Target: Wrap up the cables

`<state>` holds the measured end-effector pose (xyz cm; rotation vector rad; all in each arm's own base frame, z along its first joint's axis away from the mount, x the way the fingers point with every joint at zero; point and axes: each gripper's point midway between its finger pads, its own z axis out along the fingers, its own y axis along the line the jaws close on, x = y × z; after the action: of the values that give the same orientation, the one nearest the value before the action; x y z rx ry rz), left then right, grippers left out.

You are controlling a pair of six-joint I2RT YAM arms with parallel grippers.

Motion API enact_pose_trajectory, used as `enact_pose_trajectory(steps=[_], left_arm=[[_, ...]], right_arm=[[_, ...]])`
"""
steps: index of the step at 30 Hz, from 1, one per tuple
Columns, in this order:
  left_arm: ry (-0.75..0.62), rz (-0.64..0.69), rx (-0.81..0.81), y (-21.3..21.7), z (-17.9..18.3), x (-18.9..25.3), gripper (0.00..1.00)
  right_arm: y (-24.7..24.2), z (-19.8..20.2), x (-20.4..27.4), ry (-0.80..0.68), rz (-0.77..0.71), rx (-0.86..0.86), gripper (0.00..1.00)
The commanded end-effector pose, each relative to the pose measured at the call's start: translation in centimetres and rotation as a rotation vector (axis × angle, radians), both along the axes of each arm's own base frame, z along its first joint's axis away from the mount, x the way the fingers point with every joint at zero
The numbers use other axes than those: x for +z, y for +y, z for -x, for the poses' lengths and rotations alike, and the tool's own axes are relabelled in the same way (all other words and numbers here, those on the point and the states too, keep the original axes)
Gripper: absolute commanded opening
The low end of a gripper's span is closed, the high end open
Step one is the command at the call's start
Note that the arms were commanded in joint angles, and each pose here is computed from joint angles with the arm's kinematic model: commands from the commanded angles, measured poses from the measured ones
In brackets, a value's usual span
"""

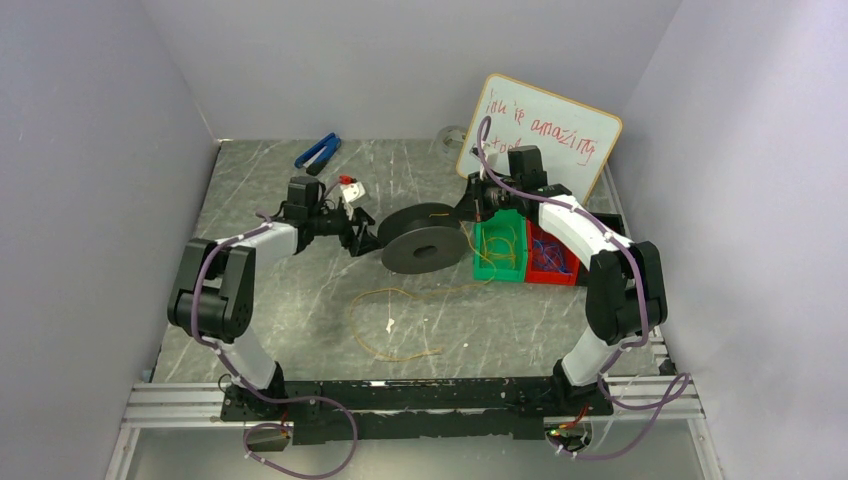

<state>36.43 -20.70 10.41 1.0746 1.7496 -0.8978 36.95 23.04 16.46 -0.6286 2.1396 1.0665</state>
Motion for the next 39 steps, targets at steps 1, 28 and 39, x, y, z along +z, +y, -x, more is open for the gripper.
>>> enact_pose_trajectory(steps=[1, 28, 39], left_arm=[[-0.073, 0.081, -0.063, -1.8, -0.1, 1.8, 0.76], [-0.083, -0.338, 0.121, -0.4, 1.9, 8.6, 0.03], [-0.023, -0.347, 0.299, -1.5, 0.2, 9.0, 0.03]], right_arm=[[0.4, -0.6, 1.3, -0.048, -0.017, 0.004, 0.00], [-1.5, -2.1, 12.7, -0.488, 0.258, -0.244, 0.00], [3.6, 0.0, 10.6, -0.223, 0.101, -0.276, 0.00]])
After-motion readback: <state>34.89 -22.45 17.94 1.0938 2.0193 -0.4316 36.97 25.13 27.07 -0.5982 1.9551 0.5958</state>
